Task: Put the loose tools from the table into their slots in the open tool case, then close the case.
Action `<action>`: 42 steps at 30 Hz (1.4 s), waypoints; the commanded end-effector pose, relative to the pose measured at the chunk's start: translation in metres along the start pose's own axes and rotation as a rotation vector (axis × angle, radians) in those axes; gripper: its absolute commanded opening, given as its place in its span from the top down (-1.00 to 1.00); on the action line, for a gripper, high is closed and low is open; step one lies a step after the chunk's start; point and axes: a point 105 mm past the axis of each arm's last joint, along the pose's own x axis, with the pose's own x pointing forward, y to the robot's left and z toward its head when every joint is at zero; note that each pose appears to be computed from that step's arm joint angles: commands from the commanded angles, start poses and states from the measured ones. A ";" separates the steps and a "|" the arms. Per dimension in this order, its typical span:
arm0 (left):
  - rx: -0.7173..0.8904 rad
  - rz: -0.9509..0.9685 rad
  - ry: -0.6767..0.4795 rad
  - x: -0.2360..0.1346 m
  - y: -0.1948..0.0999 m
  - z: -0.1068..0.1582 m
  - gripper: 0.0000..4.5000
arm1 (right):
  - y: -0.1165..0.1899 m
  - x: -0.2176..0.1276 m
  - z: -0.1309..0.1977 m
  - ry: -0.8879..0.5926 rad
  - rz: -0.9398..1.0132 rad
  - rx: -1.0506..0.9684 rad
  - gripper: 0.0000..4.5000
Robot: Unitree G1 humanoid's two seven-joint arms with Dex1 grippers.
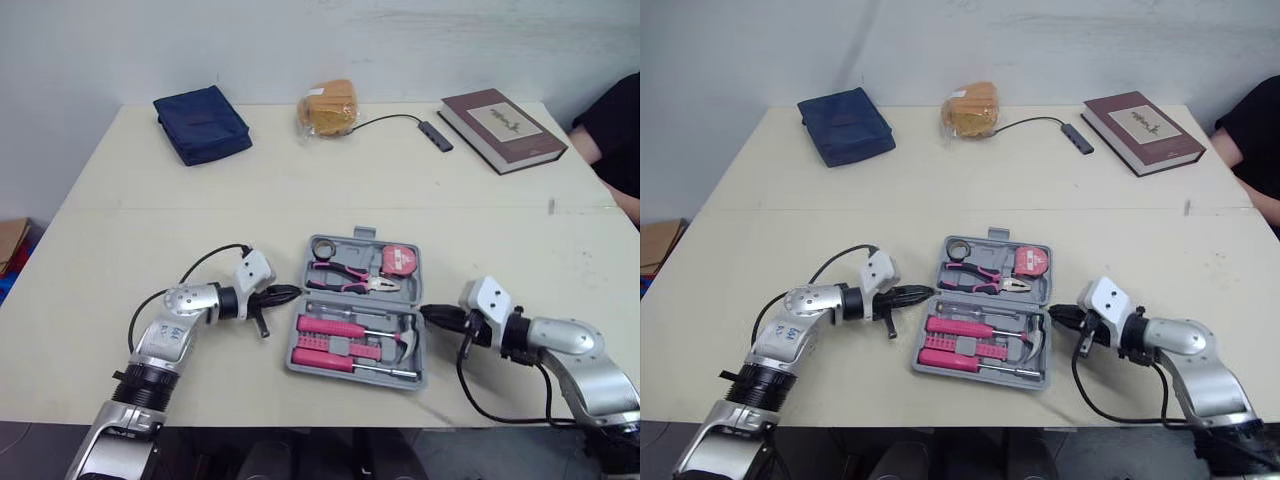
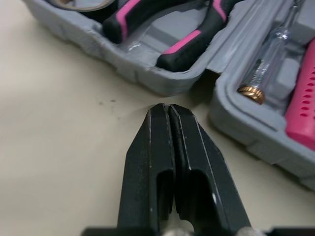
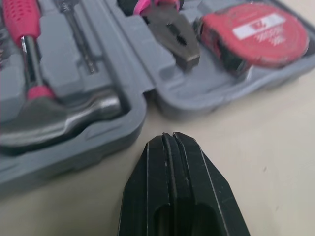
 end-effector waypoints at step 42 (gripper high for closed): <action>-0.370 0.374 0.012 -0.019 0.061 0.078 -0.99 | -0.075 -0.012 0.069 0.128 -0.312 0.662 -0.99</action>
